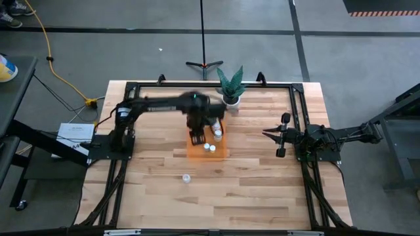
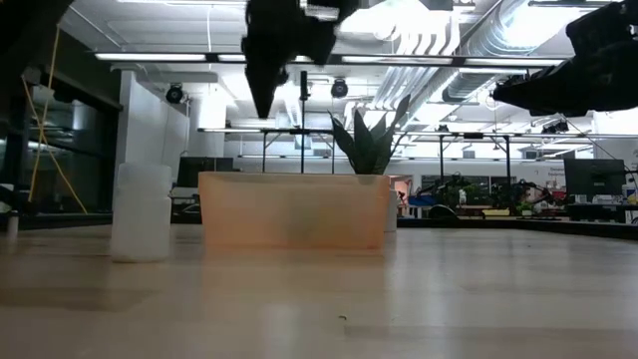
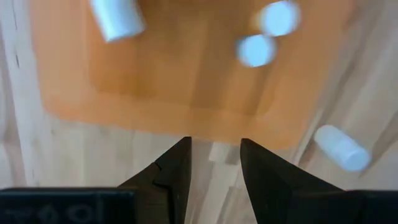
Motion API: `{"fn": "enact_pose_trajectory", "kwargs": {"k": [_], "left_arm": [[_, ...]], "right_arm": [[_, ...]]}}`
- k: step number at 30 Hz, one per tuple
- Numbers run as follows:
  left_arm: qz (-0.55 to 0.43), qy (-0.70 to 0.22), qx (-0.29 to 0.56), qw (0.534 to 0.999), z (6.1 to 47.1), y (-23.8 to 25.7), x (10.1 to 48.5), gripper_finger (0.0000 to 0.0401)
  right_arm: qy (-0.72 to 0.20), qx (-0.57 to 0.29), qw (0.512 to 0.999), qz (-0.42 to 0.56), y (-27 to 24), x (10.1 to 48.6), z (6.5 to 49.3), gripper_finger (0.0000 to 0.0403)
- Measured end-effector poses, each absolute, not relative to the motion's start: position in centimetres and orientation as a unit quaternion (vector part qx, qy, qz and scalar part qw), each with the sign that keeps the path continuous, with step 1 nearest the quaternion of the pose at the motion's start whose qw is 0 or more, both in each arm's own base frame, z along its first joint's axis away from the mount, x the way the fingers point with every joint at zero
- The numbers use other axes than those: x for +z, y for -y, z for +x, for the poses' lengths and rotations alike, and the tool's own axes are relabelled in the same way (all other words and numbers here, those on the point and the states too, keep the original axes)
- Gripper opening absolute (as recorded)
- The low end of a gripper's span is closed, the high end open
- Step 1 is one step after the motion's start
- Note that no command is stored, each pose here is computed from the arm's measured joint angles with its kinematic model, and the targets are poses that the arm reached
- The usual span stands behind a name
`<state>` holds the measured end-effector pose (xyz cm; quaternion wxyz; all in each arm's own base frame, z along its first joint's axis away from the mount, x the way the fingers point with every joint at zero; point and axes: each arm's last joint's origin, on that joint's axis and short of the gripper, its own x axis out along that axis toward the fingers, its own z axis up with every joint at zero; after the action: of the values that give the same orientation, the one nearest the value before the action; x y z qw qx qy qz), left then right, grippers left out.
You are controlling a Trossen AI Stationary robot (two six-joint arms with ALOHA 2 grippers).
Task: Pick and place pill bottles into a basket
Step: Put the transparent pill bottle into the orange bin
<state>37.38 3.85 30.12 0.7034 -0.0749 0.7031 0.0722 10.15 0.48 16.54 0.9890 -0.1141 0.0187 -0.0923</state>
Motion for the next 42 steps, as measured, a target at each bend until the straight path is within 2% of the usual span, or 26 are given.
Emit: {"fn": "enact_pose_trajectory", "kwargs": {"k": [8,13,17,20,23,27,30,35,42], "left_arm": [[0.018,-0.655,0.089,0.75,36.4,7.3,31.7,0.0172],[0.057,-0.611,0.059,0.787,35.6,14.0,30.0,0.0172],[0.055,-0.609,0.036,0.79,34.5,17.3,28.3,0.0177],[0.017,-0.627,0.074,0.775,33.9,17.6,27.1,0.0203],[0.008,-0.634,0.094,0.768,33.6,17.5,26.1,0.0246],[0.004,-0.651,0.089,0.754,33.3,17.4,24.0,0.0307],[0.001,-0.666,0.087,0.741,33.1,17.1,22.3,0.0336],[0.001,-0.683,0.11,0.723,32.4,16.2,20.2,0.0347],[-0.032,-0.683,0.087,0.725,32.6,15.7,18.0,0.0323]], "right_arm": [[-0.024,-0.092,0.989,-0.115,-0.5,16.5,10.2,0.0037],[-0.023,-0.092,0.989,-0.115,-0.5,16.5,10.2,0.0035],[-0.023,-0.092,0.989,-0.115,-0.5,16.5,10.2,0.0037],[-0.022,-0.092,0.989,-0.115,-0.5,16.5,10.2,0.0035],[-0.021,-0.092,0.989,-0.115,-0.5,16.5,10.2,0.0035],[-0.021,-0.092,0.989,-0.115,-0.5,16.5,10.2,0.0039],[-0.022,-0.092,0.988,-0.123,-0.5,16.5,10.2,0.0041],[-0.022,-0.094,0.987,-0.129,-0.5,16.5,10.2,0.0037],[-0.022,-0.094,0.987,-0.127,-0.5,16.5,10.2,0.0037]]}}
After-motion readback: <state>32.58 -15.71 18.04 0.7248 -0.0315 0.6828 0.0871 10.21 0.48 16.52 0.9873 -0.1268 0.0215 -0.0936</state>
